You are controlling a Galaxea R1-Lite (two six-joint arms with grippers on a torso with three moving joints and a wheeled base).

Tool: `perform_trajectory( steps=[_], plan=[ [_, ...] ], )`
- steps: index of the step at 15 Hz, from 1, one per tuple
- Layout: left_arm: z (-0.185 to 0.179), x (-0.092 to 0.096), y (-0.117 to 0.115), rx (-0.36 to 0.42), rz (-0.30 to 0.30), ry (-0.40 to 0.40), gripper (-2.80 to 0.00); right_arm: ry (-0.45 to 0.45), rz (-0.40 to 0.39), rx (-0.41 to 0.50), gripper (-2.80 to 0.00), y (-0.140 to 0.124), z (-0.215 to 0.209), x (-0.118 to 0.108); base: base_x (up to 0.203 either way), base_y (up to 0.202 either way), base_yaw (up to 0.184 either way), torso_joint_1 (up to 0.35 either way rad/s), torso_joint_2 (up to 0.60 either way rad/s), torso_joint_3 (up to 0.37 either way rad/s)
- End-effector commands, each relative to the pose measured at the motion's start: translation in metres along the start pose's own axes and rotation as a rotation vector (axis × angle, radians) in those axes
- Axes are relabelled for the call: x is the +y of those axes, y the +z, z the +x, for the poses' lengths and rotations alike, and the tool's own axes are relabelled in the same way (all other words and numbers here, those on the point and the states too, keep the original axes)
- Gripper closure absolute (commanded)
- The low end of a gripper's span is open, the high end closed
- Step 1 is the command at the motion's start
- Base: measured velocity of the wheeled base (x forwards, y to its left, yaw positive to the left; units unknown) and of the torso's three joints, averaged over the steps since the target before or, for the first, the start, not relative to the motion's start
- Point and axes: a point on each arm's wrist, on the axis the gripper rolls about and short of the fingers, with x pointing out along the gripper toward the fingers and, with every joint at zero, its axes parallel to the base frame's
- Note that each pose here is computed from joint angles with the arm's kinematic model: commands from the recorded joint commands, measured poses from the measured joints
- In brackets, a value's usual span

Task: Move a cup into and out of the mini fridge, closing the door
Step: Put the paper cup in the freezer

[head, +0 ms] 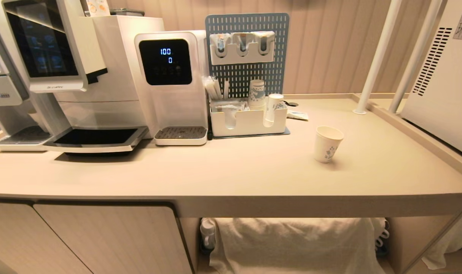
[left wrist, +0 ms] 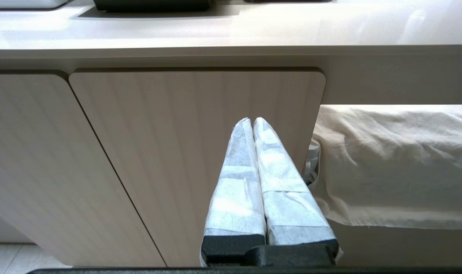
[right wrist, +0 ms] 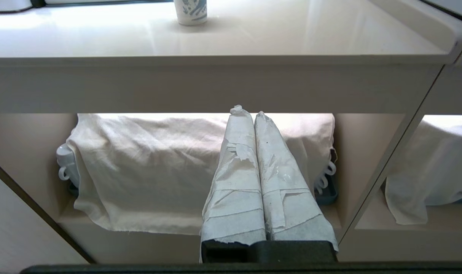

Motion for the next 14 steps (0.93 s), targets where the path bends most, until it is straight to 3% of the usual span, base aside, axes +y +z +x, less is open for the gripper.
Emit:
perform_trajectory(
  steps=[1,3,5,6,8,10,12,14],
  plan=[
    [0.000,0.000,0.000,0.001,-0.002,-0.001,0.00,0.001,-0.002,-0.014,0.00,0.004,-0.001,0.000,0.000,0.000,0.000,0.000,0.00,0.000],
    [0.000,0.000,0.000,0.001,-0.002,-0.001,0.00,0.017,-0.017,-0.081,0.00,0.036,-0.011,-0.001,0.000,0.000,0.000,0.000,0.00,0.000],
    [0.000,0.000,0.000,0.001,-0.002,-0.001,0.00,0.031,-0.028,-0.109,0.00,0.101,-0.027,-0.003,0.000,0.000,0.000,0.000,0.00,0.000],
    [0.000,0.000,0.000,0.001,-0.002,-0.001,0.00,0.052,-0.027,-0.079,0.00,0.132,-0.031,-0.004,0.000,0.000,0.000,0.000,0.00,0.000],
    [0.000,0.000,0.000,0.001,-0.002,-0.001,0.00,0.142,0.052,0.119,0.00,0.184,0.002,-0.005,0.000,0.000,0.000,0.000,0.00,0.000],
    [0.000,0.000,0.000,0.001,-0.002,0.000,0.00,0.202,0.140,0.333,0.00,0.216,0.054,-0.002,0.000,0.000,0.000,0.000,0.00,0.000],
    [0.000,0.000,0.000,0.001,-0.002,-0.001,0.00,0.235,0.222,0.560,0.00,0.226,0.105,0.003,0.000,0.000,0.000,0.000,0.00,0.000],
    [0.000,0.000,0.000,0.001,-0.002,-0.001,0.00,0.255,0.293,0.786,0.00,0.213,0.148,0.011,0.000,0.000,0.000,0.000,0.00,0.000]
  ],
)
